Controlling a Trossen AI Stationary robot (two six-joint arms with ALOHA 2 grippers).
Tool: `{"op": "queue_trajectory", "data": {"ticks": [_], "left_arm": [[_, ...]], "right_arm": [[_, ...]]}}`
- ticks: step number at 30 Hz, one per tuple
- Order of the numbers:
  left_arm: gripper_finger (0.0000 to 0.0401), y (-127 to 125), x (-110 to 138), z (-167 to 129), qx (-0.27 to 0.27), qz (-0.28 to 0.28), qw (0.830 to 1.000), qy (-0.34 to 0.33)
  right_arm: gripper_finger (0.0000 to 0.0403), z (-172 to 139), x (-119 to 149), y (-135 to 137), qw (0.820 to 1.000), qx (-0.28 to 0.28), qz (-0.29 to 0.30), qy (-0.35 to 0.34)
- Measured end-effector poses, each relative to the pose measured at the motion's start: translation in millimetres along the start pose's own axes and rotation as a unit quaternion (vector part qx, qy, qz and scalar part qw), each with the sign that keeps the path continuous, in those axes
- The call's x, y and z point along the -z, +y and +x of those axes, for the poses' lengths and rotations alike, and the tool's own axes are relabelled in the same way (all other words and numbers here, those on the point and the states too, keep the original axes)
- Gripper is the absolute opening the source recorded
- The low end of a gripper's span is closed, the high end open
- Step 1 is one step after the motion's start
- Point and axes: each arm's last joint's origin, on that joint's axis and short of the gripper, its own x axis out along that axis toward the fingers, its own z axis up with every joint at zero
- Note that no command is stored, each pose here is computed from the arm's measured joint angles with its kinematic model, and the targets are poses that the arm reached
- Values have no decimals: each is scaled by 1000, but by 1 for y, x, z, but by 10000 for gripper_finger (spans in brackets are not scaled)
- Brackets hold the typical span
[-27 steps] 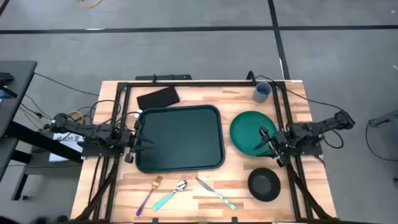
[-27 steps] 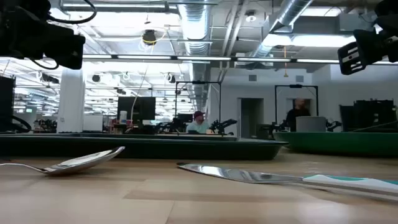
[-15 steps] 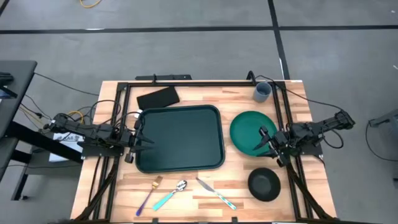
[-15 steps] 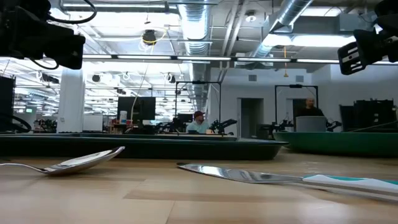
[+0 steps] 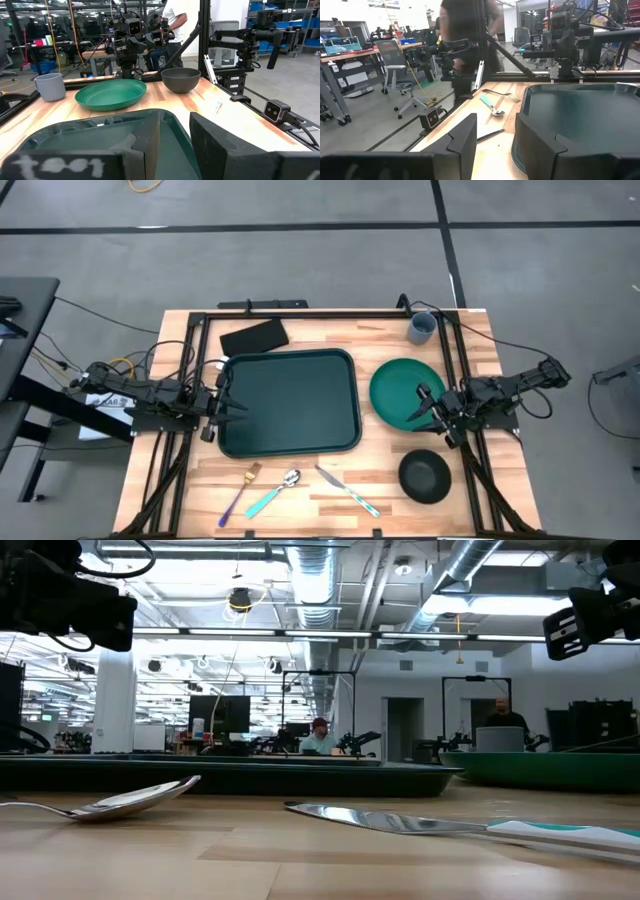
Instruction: Set up tray
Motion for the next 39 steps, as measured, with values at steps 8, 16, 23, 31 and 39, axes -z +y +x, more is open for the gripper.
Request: {"op": "queue_trajectory", "data": {"ticks": [8,16,23,31,39], "left_arm": [[98,0,0,0,0,0,1000,0],[98,0,0,0,0,0,1000,0],[98,0,0,0,0,0,1000,0],[98,0,0,0,0,0,1000,0],[98,0,0,0,6,-170,985,1]], "right_arm": [[127,0,0,0,1000,0,0,0],[127,0,0,0,1000,0,0,0],[127,0,0,0,1000,0,0,0],[127,0,0,0,1000,0,0,0],[127,0,0,0,1000,0,0,0]]}}
